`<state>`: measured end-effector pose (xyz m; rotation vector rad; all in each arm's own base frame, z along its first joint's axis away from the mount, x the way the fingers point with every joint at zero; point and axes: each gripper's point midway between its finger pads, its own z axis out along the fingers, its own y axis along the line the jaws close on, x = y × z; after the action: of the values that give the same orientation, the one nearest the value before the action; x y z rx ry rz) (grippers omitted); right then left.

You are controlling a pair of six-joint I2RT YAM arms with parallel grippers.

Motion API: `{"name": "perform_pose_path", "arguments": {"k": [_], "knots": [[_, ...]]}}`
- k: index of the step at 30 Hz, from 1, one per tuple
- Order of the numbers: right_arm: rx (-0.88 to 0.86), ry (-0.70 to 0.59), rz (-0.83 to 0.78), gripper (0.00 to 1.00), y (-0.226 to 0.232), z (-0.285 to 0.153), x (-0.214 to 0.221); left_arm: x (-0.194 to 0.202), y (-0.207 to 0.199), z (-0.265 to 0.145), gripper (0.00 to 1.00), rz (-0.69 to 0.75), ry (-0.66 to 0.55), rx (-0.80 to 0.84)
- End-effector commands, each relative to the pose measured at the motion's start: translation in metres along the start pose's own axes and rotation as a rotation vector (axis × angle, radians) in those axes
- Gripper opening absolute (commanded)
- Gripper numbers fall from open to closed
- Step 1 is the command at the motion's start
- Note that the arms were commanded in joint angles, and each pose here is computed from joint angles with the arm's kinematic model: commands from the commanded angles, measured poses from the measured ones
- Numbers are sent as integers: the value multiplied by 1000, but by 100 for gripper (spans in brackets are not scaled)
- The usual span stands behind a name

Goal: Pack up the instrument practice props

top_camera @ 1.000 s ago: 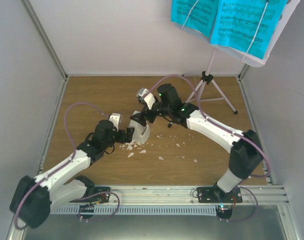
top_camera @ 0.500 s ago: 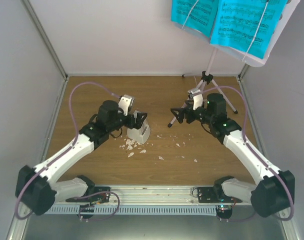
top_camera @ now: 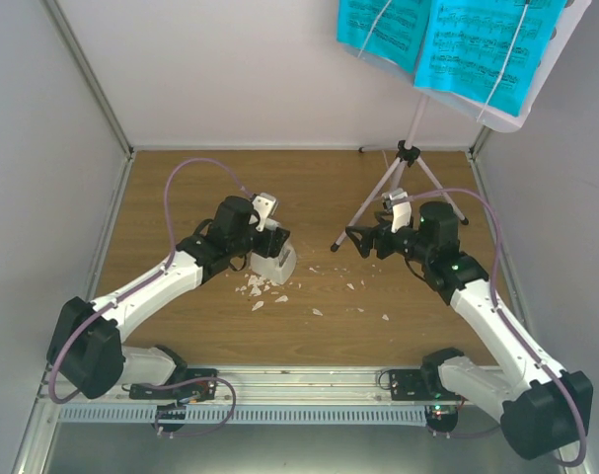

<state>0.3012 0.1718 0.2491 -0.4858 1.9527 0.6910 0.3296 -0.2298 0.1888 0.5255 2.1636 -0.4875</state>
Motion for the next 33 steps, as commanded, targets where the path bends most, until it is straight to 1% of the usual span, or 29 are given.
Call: {"name": "perform_pose_path", "arguments": {"k": [1, 4, 6, 10, 14, 19, 23, 29, 33], "knots": [[19, 8, 9, 100, -3, -7, 7, -2, 2, 4, 73, 32, -7, -26], [32, 9, 10, 100, -4, -11, 10, 6, 6, 6, 69, 34, 10, -39], [40, 2, 13, 100, -4, -13, 10, 7, 8, 5, 64, 30, 6, -49], [53, -11, 14, 100, -4, -18, 8, 1, 11, -1, 56, 44, -24, -54], [70, -21, 7, 99, -5, -23, 5, -7, 33, -10, 50, 7, -49, -70], [92, -30, -2, 100, -6, -28, 3, -22, 90, -32, 48, -72, -80, -189], [106, -38, -4, 100, -7, -31, 2, -26, 155, -54, 48, -132, -106, -370], [103, -46, 11, 100, -5, -35, 2, -10, 257, -87, 47, -283, -127, -568], [109, -36, 16, 100, -6, -37, 5, -1, 296, -101, 47, -355, -136, -607]]}}
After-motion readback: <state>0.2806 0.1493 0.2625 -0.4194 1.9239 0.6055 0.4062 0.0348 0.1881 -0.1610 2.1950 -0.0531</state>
